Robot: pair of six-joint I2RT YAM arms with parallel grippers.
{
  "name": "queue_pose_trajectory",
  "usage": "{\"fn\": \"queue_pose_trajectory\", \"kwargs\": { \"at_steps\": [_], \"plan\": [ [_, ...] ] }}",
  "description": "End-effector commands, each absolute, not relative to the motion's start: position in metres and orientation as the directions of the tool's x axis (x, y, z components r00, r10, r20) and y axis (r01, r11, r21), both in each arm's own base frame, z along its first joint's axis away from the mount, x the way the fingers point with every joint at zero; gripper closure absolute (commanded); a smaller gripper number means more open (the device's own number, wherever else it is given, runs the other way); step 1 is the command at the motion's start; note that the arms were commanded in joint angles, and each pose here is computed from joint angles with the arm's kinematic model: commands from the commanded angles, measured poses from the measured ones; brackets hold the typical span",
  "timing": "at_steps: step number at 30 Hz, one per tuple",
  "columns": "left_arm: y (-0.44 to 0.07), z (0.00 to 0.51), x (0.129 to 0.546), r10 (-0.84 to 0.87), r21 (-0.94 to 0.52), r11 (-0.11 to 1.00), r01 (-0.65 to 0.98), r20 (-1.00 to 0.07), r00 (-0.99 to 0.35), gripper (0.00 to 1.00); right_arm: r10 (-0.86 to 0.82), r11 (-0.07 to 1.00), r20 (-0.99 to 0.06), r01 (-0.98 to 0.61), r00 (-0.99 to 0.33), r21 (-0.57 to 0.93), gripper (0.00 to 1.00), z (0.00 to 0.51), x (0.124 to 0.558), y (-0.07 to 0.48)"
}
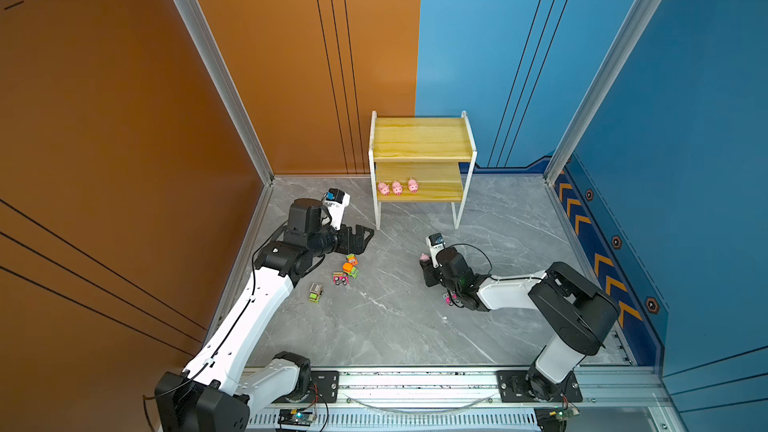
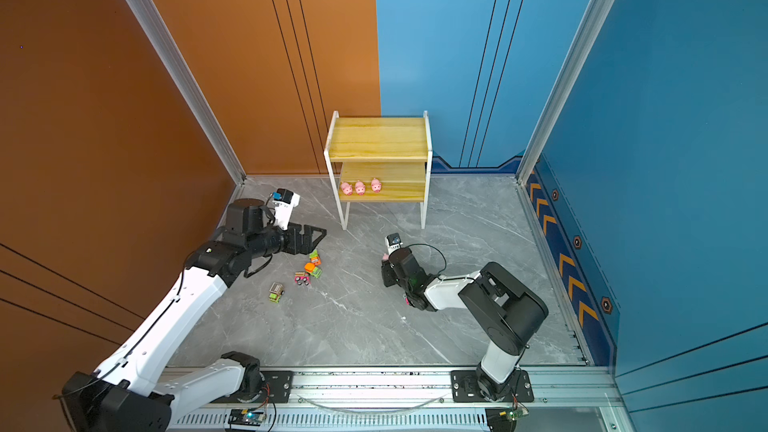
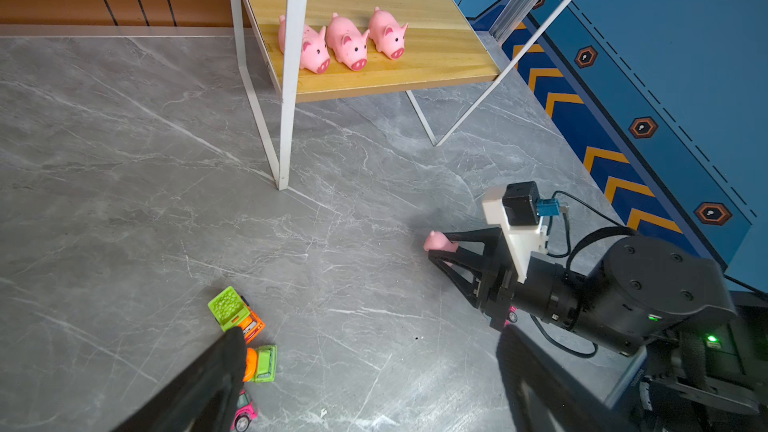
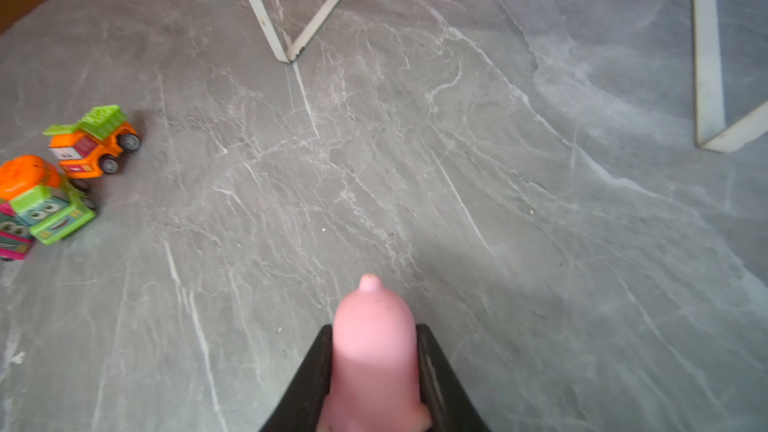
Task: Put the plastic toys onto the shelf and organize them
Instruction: 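Lower the right gripper onto the pink pig and close on it, then lift the pink pig off the floor with the right gripper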
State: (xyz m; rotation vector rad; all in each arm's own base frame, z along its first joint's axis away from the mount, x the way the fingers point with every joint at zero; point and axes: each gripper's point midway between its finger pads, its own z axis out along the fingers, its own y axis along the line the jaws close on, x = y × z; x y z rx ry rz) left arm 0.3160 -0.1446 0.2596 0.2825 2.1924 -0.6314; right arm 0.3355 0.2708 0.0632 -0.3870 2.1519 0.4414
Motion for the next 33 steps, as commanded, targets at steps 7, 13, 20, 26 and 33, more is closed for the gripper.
{"fn": "queue_pose_trajectory", "kwargs": {
  "at_steps": [7,13,20,26,33],
  "plan": [
    [-0.144,0.261,0.316,-0.028,-0.366,0.84,0.401,-0.767,-0.641,0.05,-0.247,0.801,-0.752,-0.565,-0.611,0.196,0.67,0.054,0.316,0.295],
    [-0.143,0.26,0.316,-0.031,-0.368,0.84,0.398,-0.765,-0.644,0.05,-0.342,0.76,-0.717,-0.628,-0.607,0.169,0.66,0.032,0.307,0.319],
    [-0.141,0.259,0.318,-0.033,-0.365,0.846,0.389,-0.763,-0.645,0.05,-0.393,0.728,-0.714,-0.671,-0.58,0.144,0.63,0.023,0.308,0.341],
    [-0.14,0.258,0.319,-0.035,-0.367,0.846,0.386,-0.762,-0.647,0.05,-0.403,0.724,-0.722,-0.679,-0.562,0.125,0.48,0.023,0.311,0.345],
    [-0.141,0.256,0.319,-0.032,-0.369,0.846,0.386,-0.757,-0.653,0.05,-0.366,0.724,-0.781,-0.683,-0.506,0.103,0.4,0.047,0.306,0.342]
  ]
}}
